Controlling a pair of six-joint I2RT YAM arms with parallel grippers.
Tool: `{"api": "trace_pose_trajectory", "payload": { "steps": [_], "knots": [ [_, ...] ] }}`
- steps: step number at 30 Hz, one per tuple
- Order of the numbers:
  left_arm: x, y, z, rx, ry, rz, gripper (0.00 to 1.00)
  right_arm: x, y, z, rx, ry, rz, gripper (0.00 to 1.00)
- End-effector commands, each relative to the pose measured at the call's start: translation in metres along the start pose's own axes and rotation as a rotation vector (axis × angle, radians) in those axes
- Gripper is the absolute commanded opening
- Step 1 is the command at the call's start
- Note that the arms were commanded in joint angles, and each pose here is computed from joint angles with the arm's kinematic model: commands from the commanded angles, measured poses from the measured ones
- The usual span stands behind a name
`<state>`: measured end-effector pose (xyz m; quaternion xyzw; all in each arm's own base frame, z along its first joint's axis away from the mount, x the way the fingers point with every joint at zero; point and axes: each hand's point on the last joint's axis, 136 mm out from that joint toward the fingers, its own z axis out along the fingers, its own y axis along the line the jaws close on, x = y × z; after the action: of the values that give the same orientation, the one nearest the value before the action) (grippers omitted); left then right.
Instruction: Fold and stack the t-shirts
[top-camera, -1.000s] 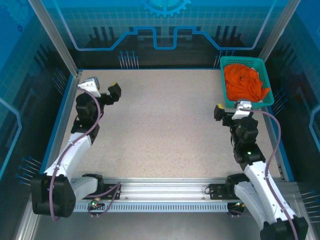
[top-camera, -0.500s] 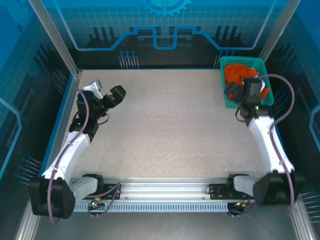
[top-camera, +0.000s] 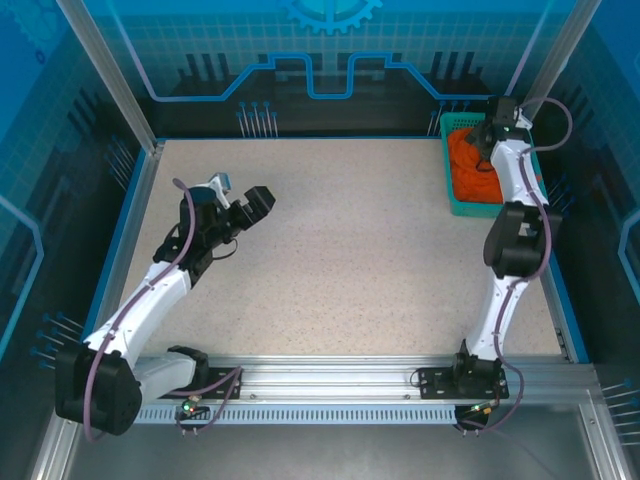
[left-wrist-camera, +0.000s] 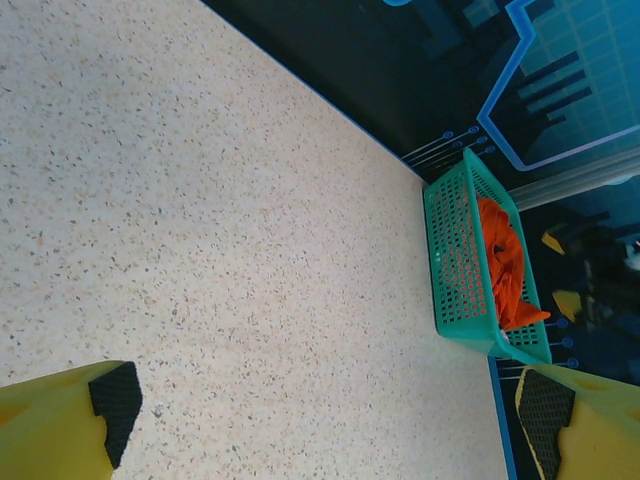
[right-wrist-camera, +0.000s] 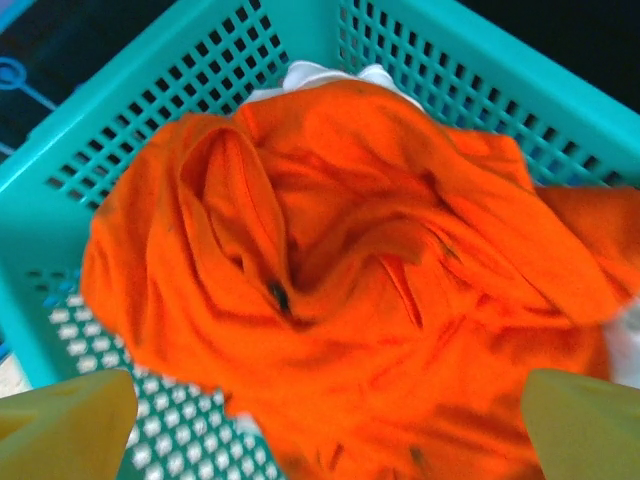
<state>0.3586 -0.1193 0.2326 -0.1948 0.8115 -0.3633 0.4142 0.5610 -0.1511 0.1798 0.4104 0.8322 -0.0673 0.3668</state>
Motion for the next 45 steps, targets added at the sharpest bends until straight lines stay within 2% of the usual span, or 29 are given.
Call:
{"api": "trace_pose_trajectory", "payload": {
  "steps": [1, 7, 9, 10, 16, 17, 19, 26, 31, 35, 39, 45],
  "knots": [
    [-0.004, -0.015, -0.005, 0.021, -0.009, 0.009, 0.99, 0.005, -0.014, 0.03, 0.075, 0.075, -0.025, 0.99],
    [0.0, -0.013, 0.0, 0.009, 0.019, -0.005, 0.99, 0.012, -0.013, 0.071, 0.064, 0.116, -0.006, 0.9],
    [0.002, -0.013, 0.002, 0.015, 0.032, -0.015, 0.99, 0.015, -0.014, 0.075, 0.06, 0.132, 0.011, 0.82],
    [0.003, -0.013, 0.003, 0.016, 0.038, -0.02, 0.99, 0.017, -0.012, 0.076, 0.047, 0.141, 0.016, 0.75],
    [0.005, -0.012, 0.005, 0.015, 0.052, -0.024, 0.99, 0.008, -0.003, 0.065, -0.036, 0.13, 0.054, 0.18],
    [0.006, -0.011, 0.006, 0.013, 0.052, -0.025, 0.99, 0.002, 0.003, 0.056, -0.069, 0.116, 0.061, 0.12],
    [0.005, -0.012, 0.005, 0.016, 0.052, -0.026, 0.99, -0.008, 0.013, 0.038, -0.134, 0.077, 0.08, 0.06],
    [0.006, -0.014, 0.006, 0.031, 0.057, -0.036, 0.99, -0.065, 0.055, -0.094, -0.351, -0.198, 0.101, 0.01],
    [0.008, -0.018, 0.006, 0.046, 0.064, -0.031, 0.99, -0.088, 0.081, -0.194, -0.463, -0.383, 0.046, 0.01],
    [0.009, -0.021, 0.004, 0.052, 0.063, -0.02, 0.99, -0.103, 0.102, -0.291, -0.576, -0.554, -0.026, 0.0],
    [0.008, -0.024, 0.001, 0.06, 0.054, -0.012, 0.99, -0.1, 0.117, -0.383, -0.744, -0.657, -0.088, 0.0],
    [0.001, -0.029, -0.009, 0.061, 0.017, 0.015, 0.99, -0.073, 0.133, -0.52, -1.011, -0.767, -0.254, 0.0]
  ]
}}
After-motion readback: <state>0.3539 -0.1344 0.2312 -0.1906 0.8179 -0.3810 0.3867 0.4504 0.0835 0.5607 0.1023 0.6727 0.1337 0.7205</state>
